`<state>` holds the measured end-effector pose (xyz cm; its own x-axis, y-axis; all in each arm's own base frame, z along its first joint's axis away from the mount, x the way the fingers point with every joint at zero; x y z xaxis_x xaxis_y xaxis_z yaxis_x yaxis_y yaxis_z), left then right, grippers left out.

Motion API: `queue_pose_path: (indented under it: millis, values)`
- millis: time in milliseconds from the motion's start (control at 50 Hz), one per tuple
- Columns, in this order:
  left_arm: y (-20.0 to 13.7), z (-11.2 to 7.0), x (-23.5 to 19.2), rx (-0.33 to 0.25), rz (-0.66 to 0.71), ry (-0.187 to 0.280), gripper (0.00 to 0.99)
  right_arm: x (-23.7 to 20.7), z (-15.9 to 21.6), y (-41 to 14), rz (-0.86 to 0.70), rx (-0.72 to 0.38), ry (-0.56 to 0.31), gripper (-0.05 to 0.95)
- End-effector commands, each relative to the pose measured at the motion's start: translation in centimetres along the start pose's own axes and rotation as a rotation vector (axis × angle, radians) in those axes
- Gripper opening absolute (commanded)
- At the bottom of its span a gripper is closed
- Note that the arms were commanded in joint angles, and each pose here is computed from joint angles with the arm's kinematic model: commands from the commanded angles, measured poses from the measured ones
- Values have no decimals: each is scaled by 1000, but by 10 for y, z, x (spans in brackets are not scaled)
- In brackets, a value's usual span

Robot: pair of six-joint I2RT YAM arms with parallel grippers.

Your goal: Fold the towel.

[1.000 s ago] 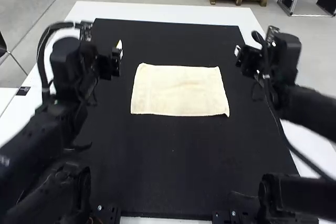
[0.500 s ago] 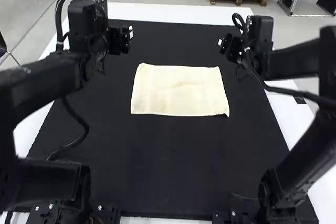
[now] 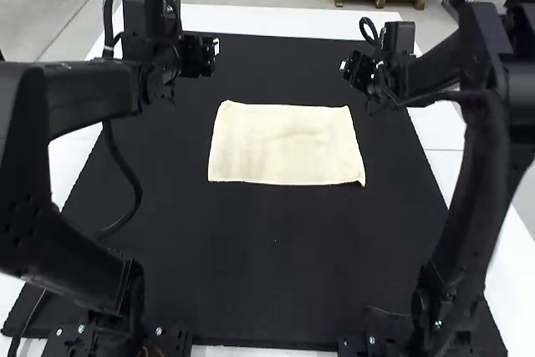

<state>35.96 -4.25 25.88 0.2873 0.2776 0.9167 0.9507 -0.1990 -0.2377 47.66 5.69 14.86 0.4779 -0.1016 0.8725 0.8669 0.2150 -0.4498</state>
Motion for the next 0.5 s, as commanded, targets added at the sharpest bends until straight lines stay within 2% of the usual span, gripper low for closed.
queue_pose_path:
  millis: [0, 220, 480]
  values:
    - [2, 1, 16, -10, -24, -11, 969, 10, -16, 21, 2, -14, 27, 902]
    - [3, 6, 17, -12, -23, -15, 969, 5, -40, 51, 64, -40, 53, 902]
    - [5, 7, 15, -10, -14, -15, 969, -16, -43, 73, 137, -36, 63, 903]
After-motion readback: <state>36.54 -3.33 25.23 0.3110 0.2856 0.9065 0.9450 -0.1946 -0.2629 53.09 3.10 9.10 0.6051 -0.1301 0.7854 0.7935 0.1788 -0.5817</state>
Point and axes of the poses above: each hand's point on the last joint's axis, 136 mm out from that joint toward the fingers, its own y axis out along the fingers, its own z axis along the line the jaws close on, x = y × z, the point moved 5 cm from there along -y, back along the fingers, and after that the axes turned 12 degrees about -y, right-handed, at the moved point
